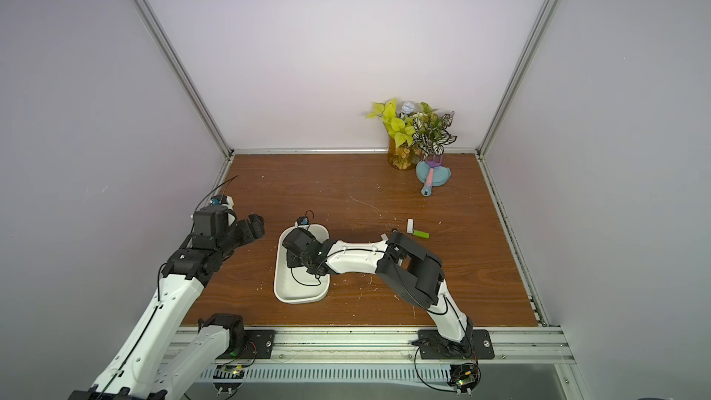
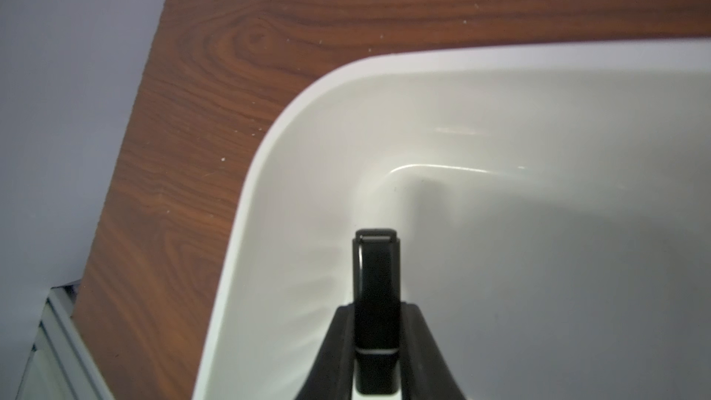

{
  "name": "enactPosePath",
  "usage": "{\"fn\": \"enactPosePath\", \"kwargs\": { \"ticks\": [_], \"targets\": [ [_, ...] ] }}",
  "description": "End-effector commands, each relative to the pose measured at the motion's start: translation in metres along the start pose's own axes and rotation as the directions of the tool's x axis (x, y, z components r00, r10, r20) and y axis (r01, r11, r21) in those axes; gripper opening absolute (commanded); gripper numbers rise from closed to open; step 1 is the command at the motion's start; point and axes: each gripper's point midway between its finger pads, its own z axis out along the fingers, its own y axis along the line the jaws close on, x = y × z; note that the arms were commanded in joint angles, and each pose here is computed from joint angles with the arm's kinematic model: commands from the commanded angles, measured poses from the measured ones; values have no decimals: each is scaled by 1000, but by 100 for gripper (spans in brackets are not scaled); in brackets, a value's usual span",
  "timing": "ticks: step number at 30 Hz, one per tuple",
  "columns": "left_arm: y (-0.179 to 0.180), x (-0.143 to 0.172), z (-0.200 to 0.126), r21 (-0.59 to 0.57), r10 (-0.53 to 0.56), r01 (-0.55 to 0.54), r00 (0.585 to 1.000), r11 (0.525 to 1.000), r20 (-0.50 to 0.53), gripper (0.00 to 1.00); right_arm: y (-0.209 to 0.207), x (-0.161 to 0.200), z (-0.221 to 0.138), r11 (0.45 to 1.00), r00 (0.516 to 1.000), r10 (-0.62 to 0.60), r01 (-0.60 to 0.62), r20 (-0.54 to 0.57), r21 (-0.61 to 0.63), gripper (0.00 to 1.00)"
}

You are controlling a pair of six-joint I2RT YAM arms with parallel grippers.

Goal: Put the usb flash drive into the storage box
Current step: Place the USB flash in the storage box.

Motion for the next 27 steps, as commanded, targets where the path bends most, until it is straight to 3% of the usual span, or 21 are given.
{"fn": "enactPosePath", "kwargs": {
  "ticks": [1,8,15,23,27],
  "targets": [
    [4,-6,-5,-23,-16,16,1000,1000,12,94,8,-24,2,999,998,33,-33,45,3,14],
    [10,-5,-3,-56,-33,34,999,998,11,100,13,-27,24,999,998,50,-50,27,-14,19],
    [8,-4,-3,-49,-30,30,1000,998,4,100,21,-24,33,998,999,51,-51,-7,-36,27],
    [9,-4,-4,-51,-32,33,999,998,9,100,29,-27,15,997,1000,25,-26,-8,-66,36],
    [6,-6,-6,-37,-24,25,1000,999,18,100,31,-52,-24,996,996,-32,40,89,-84,37]
  ]
}}
